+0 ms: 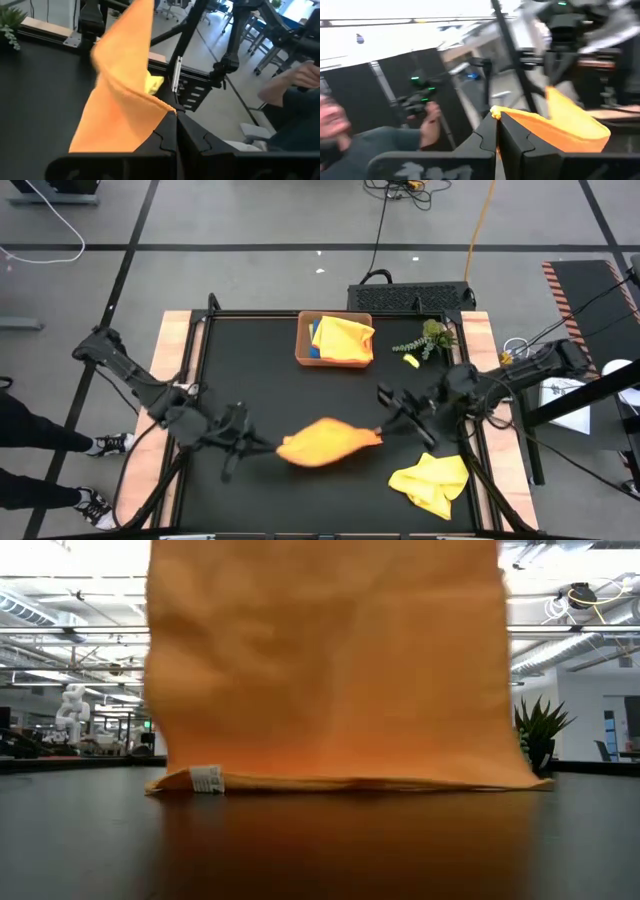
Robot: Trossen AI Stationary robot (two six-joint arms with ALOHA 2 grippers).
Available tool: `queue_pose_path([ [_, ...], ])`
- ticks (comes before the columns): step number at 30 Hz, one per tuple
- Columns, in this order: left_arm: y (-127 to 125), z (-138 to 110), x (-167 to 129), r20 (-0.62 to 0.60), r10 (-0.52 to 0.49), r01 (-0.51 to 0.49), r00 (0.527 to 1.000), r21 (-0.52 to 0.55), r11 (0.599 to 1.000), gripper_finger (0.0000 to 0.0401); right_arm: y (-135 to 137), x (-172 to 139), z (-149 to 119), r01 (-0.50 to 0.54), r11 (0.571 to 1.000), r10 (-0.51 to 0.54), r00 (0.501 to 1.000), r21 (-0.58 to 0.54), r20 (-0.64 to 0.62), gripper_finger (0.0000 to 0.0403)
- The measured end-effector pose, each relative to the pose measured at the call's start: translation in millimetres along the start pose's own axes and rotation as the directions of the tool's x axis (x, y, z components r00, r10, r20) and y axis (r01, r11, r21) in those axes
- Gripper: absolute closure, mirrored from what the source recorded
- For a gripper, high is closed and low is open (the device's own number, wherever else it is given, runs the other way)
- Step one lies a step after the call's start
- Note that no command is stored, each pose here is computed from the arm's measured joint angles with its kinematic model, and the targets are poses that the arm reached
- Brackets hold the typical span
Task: Fold microfiber towels
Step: Fold the orange microfiber towel
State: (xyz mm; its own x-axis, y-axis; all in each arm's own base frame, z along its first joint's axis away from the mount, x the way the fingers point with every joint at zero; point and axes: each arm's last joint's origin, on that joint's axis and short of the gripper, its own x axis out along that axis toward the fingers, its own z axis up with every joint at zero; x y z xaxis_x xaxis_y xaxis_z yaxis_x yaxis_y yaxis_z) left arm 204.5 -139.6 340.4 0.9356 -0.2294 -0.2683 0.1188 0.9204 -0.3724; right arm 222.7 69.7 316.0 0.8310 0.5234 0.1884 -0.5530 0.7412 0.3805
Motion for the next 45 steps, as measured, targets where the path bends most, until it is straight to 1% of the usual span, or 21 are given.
queue_pose_path([
  [2,-11,-7,-2,0.006,-0.001,0.001,1.0,-0.009,1.0,0.0399,11,2,-6,-0.034,0.999,0.034,0.999,-0.002,0.008,0.0403],
  [4,-23,-11,-5,0.03,-0.03,0.031,0.999,-0.018,0.999,0.0399,22,4,-9,-0.054,0.998,0.055,0.998,-0.011,0.028,0.0403],
  [6,-37,-8,-10,0.092,-0.068,0.071,0.993,-0.032,0.997,0.0399,34,5,-10,-0.095,0.995,0.096,0.993,-0.021,0.063,0.0403],
  [8,-52,0,-16,0.152,-0.097,0.099,0.984,-0.01,0.995,0.04,46,5,-8,-0.155,0.987,0.16,0.981,-0.052,0.11,0.0403],
  [10,-66,11,-23,0.195,-0.085,0.079,0.977,0.036,0.996,0.04,55,4,-4,-0.199,0.975,0.213,0.964,-0.1,0.161,0.0403],
  [12,-75,23,-30,0.216,-0.041,0.024,0.976,0.077,0.997,0.04,59,2,-1,-0.205,0.971,0.227,0.954,-0.125,0.196,0.0403],
  [14,-76,32,-35,0.2,0.038,-0.06,0.979,0.104,0.993,0.04,55,1,0,-0.127,0.982,0.154,0.967,-0.142,0.203,0.0403],
  [17,-64,36,-36,0.145,0.174,-0.188,0.974,0.087,0.978,0.04,39,-1,-1,0.058,0.988,-0.034,0.986,-0.14,0.166,0.0403],
  [19,-49,34,-33,0.093,0.262,-0.268,0.96,0.058,0.962,0.04,25,-3,-3,0.163,0.977,-0.145,0.981,-0.137,0.13,0.0403],
  [21,-31,28,-30,0.024,0.363,-0.363,0.932,0.033,0.931,0.04,12,-5,-4,0.266,0.954,-0.254,0.962,-0.137,0.1,0.0403],
  [24,-1,19,-25,-0.084,0.504,-0.503,0.86,0.031,0.864,0.04,-9,-11,-9,0.421,0.892,-0.422,0.906,-0.164,0.03,0.0403],
  [26,19,10,-22,-0.148,0.591,-0.59,0.793,0.054,0.805,0.04,-24,-17,-12,0.519,0.831,-0.533,0.846,-0.198,-0.018,0.0403],
  [28,37,3,-18,-0.197,0.655,-0.652,0.73,0.086,0.753,0.04,-36,-23,-14,0.599,0.768,-0.623,0.78,-0.225,-0.05,0.0403],
  [29,46,0,-16,-0.213,0.68,-0.675,0.701,0.11,0.73,0.04,-42,-27,-16,0.627,0.742,-0.654,0.754,-0.236,-0.055,0.0403],
  [32,71,-11,-9,-0.265,0.731,-0.716,0.629,0.169,0.677,0.04,-59,-39,-24,0.683,0.685,-0.717,0.694,-0.253,-0.068,0.0403],
  [34,87,-19,-4,-0.298,0.748,-0.731,0.593,0.191,0.655,0.0399,-71,-49,-31,0.719,0.647,-0.755,0.651,-0.255,-0.081,0.0403],
  [36,102,-28,1,-0.328,0.748,-0.73,0.577,0.204,0.652,0.0398,-80,-58,-39,0.748,0.612,-0.786,0.612,-0.255,-0.091,0.0403],
  [38,113,-35,7,-0.354,0.728,-0.71,0.587,0.208,0.673,0.0399,-88,-67,-47,0.766,0.597,-0.8,0.593,-0.24,-0.096,0.0403],
  [40,120,-40,13,-0.357,0.7,-0.678,0.619,0.207,0.705,0.0399,-92,-72,-54,0.752,0.623,-0.779,0.62,-0.216,-0.09,0.0403],
  [42,124,-44,18,-0.35,0.673,-0.644,0.652,0.213,0.735,0.0398,-93,-75,-59,0.719,0.668,-0.741,0.666,-0.191,-0.085,0.0403],
  [45,125,-48,25,-0.337,0.614,-0.576,0.714,0.215,0.788,0.0399,-92,-78,-68,0.667,0.729,-0.683,0.725,-0.151,-0.094,0.0403],
])
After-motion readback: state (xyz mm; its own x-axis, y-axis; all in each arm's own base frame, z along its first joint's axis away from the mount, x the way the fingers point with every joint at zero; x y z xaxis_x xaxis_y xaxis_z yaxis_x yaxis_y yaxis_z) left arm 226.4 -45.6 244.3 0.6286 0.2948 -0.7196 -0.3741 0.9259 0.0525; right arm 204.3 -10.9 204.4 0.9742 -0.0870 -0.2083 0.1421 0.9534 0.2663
